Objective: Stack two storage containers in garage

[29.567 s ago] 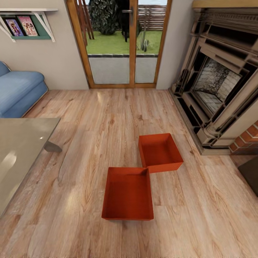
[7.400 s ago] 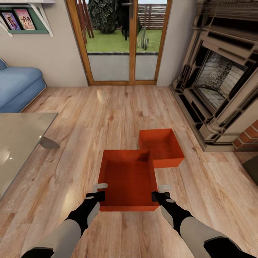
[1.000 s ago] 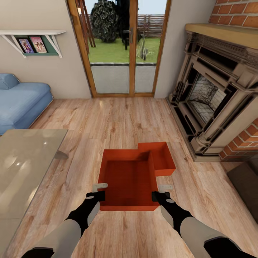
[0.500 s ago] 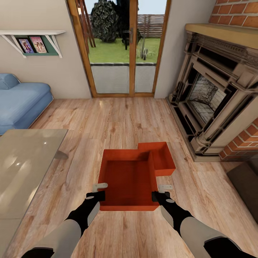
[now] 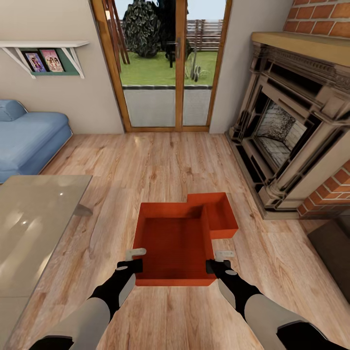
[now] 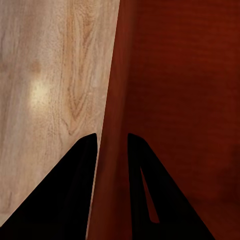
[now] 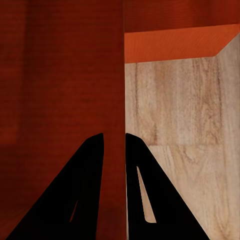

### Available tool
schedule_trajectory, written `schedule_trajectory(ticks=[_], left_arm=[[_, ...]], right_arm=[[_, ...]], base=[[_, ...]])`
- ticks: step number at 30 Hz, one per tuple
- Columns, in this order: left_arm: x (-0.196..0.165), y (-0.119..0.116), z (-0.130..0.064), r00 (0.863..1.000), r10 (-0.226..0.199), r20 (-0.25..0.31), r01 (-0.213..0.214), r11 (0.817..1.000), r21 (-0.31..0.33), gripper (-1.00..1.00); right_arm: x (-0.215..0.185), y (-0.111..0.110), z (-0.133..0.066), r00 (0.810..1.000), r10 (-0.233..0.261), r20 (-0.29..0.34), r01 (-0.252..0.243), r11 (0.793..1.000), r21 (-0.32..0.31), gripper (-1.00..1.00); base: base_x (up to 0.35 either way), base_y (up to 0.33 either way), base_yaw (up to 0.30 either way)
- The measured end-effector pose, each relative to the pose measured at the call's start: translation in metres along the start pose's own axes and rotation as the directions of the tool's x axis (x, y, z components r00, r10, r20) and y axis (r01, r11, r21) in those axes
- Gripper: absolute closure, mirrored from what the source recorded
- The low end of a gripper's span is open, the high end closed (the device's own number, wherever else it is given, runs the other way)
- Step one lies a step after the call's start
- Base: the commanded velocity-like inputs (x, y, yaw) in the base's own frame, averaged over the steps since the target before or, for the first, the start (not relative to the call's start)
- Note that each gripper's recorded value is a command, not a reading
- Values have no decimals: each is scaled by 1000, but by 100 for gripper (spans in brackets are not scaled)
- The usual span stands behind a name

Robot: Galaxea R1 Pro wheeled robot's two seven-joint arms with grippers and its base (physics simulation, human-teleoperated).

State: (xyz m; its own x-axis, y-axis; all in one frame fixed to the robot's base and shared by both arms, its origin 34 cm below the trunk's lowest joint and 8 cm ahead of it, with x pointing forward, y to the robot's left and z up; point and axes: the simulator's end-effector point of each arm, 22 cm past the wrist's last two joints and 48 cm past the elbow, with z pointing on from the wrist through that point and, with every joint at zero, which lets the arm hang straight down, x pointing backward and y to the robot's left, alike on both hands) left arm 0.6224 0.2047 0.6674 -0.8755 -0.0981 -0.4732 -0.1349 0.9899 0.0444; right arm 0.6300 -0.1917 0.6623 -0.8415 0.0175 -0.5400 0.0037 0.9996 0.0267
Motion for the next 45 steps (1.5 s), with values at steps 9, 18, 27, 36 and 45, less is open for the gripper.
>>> schedule_trajectory(ticks=[9, 18, 27, 36, 45], left_arm=[[-3, -1, -2, 1000, -2, 6, 2, 1000, 0, 100], [-11, -1, -6, 1000, -4, 20, 4, 1000, 1, 100], [-18, -1, -11, 999, -5, 35, 5, 1000, 3, 100], [-26, -2, -15, 999, -7, 49, 7, 1000, 4, 100], [-33, -2, -20, 998, -8, 62, 8, 1000, 5, 100]], right_arm=[[-4, 0, -1, 1000, -1, 6, 1, 1000, 0, 100], [-12, 0, -5, 1000, -2, 21, 2, 1000, -1, 100], [-20, 0, -9, 999, -2, 35, 2, 1000, -1, 100], [-28, 0, -13, 999, -3, 49, 3, 1000, -1, 100], [-35, 0, -17, 998, -3, 63, 3, 1000, -1, 100]], base=[[0, 0, 0], [0, 0, 0], [0, 0, 0], [0, 0, 0], [0, 0, 0]])
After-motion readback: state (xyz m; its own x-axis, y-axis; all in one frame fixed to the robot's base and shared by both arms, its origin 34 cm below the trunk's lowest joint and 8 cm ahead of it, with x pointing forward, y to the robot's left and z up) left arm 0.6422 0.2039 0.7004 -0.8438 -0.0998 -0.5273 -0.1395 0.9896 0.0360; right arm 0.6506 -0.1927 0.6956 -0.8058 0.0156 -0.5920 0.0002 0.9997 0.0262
